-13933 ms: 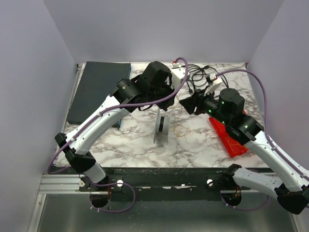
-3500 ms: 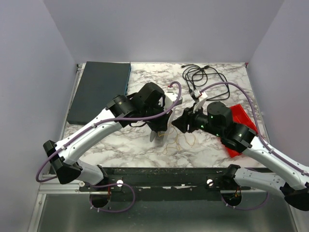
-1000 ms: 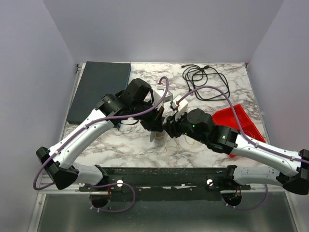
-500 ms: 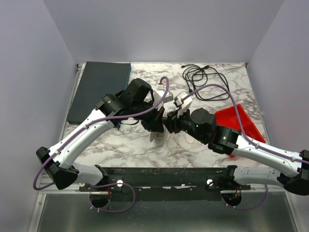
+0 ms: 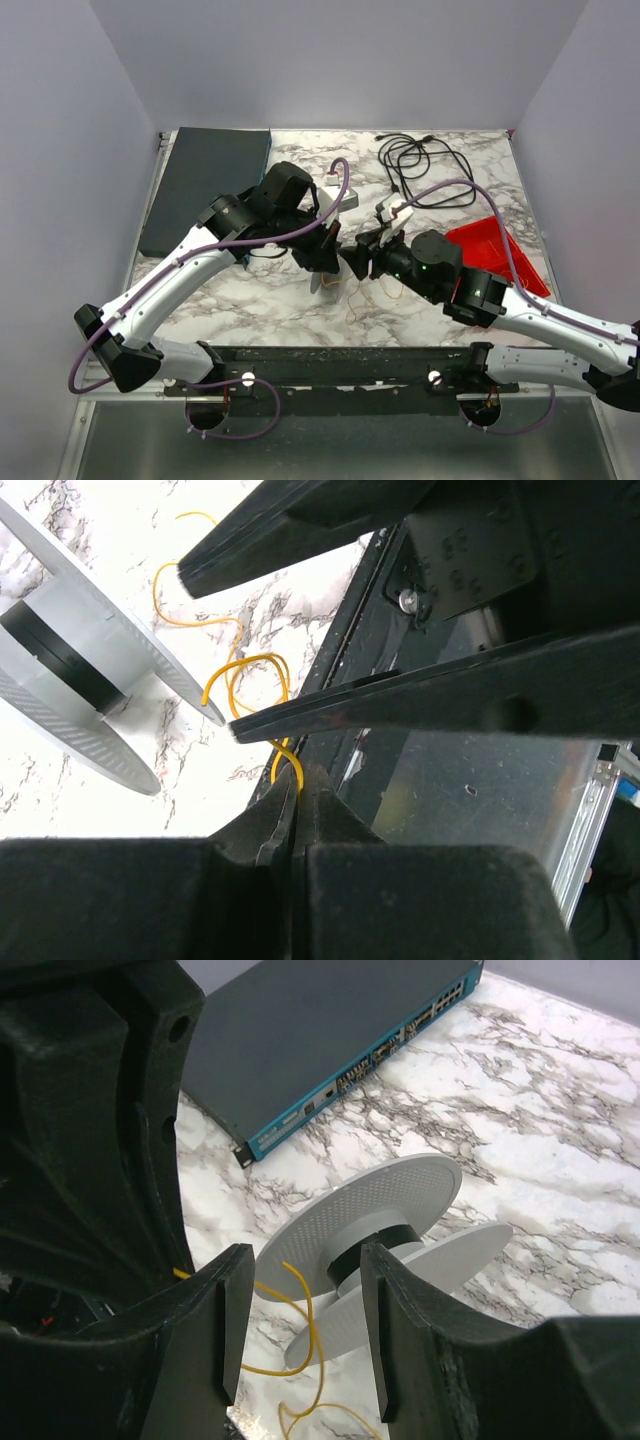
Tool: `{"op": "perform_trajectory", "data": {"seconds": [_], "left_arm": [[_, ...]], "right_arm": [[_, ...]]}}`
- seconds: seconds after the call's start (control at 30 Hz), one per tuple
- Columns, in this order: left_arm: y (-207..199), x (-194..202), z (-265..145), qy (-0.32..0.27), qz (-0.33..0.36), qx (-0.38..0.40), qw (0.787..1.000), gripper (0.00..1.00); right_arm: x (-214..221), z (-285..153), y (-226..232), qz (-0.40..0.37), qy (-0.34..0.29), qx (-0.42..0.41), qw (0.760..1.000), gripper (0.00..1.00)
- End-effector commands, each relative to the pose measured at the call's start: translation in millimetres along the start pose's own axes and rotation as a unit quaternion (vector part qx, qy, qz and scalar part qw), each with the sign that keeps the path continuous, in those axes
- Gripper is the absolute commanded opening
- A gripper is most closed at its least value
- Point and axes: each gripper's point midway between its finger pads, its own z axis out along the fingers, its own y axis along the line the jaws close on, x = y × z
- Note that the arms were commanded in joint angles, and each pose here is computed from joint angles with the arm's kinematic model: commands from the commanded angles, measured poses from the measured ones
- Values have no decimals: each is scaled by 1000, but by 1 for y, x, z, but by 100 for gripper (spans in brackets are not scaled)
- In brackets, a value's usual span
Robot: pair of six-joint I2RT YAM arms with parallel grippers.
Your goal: Wrap the cables
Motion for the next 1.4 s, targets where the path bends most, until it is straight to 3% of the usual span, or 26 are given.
{"op": "perform_trajectory", "data": {"seconds": [0.0, 0.23, 0.47, 0.77, 1.0, 1.2, 1.37], "left_arm": [[0, -5, -10, -21, 28, -9, 999, 0], [5, 3, -14, -29, 77, -21, 996, 0], [7, 7, -13, -25, 79, -25, 996, 0], [7, 5, -16, -28, 95, -28, 995, 0], [12, 6, -12, -26, 84, -36, 996, 0], [5, -2, -14, -45, 78, -24, 996, 0], [6, -2, -12, -42, 75, -23, 996, 0]], "right_arm": [[10, -14, 7, 20, 18, -24, 999, 54], [19, -26, 11, 53, 33, -38, 997, 54], [24, -30, 16, 46, 55, -55, 996, 54], [34, -6, 18, 34, 78, -36, 996, 43], [18, -15, 5, 53, 39, -10, 998, 38], [21, -15, 7, 54, 43, -14, 998, 19], [18, -15, 6, 54, 38, -11, 998, 23]]}}
